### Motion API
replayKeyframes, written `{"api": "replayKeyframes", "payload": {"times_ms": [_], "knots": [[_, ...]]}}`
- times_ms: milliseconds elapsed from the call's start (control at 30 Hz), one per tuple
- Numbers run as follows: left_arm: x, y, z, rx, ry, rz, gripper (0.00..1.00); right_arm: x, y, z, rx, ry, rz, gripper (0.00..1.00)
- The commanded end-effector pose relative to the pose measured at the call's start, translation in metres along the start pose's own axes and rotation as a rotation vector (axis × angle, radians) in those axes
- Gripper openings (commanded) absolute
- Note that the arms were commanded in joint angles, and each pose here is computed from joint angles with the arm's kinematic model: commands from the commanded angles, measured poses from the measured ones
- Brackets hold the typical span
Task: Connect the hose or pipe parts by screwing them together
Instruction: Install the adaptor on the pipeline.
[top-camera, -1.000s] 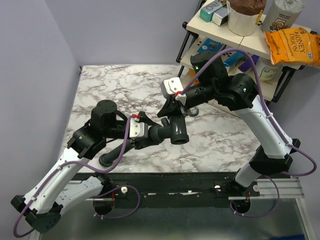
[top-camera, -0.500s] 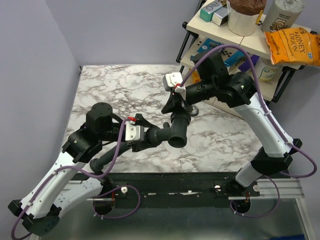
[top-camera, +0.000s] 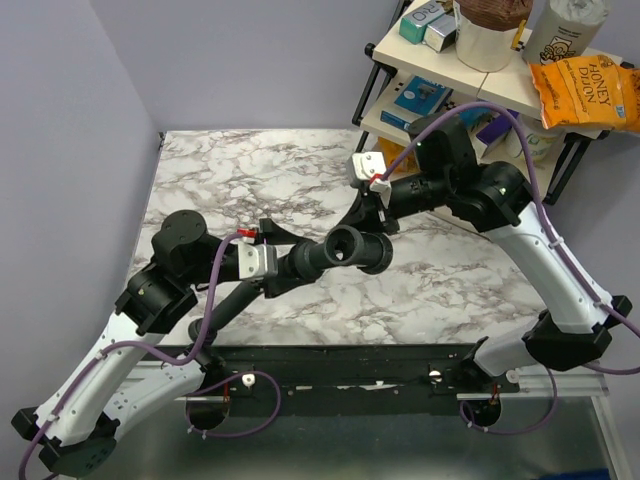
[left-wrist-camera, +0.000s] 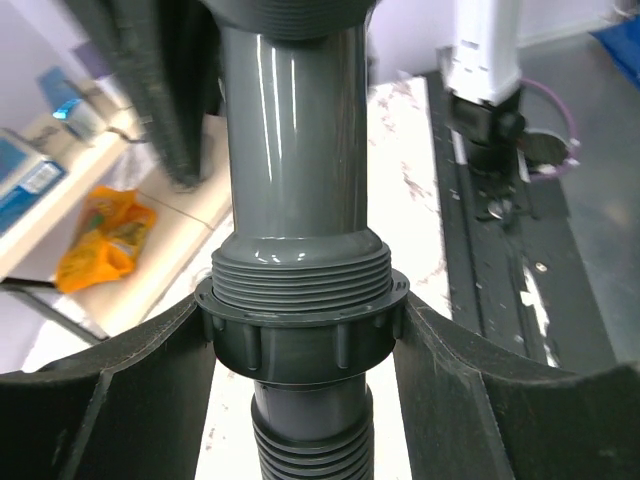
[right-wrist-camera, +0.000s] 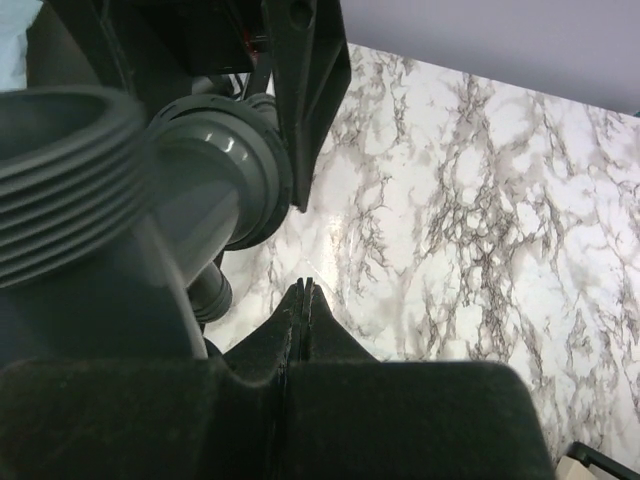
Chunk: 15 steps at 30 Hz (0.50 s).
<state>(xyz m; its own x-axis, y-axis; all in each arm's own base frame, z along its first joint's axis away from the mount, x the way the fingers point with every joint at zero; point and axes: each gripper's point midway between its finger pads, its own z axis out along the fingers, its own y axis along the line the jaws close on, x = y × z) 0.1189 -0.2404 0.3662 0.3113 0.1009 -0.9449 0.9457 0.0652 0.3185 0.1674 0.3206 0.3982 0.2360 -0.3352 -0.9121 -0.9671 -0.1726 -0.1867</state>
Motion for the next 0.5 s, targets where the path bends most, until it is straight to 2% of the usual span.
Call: {"api": "replayKeyframes", "payload": {"times_ms": [0, 133, 467], "knots": [[-0.038, 0.033, -0.006, -0.164, -0.099, 0.097, 0.00, -0.010, 0.007, -0.005, 0.000, -0.054, -0.003, 0.01], [-0.036, 0.050, -0.008, -0.255, -0.091, 0.082, 0.00, -0.009, 0.012, -0.007, 0.001, -0.069, 0.003, 0.01], [-0.026, 0.066, -0.009, -0.335, -0.050, 0.079, 0.00, -0.031, 0.027, -0.020, 0.009, -0.165, -0.023, 0.01]]}}
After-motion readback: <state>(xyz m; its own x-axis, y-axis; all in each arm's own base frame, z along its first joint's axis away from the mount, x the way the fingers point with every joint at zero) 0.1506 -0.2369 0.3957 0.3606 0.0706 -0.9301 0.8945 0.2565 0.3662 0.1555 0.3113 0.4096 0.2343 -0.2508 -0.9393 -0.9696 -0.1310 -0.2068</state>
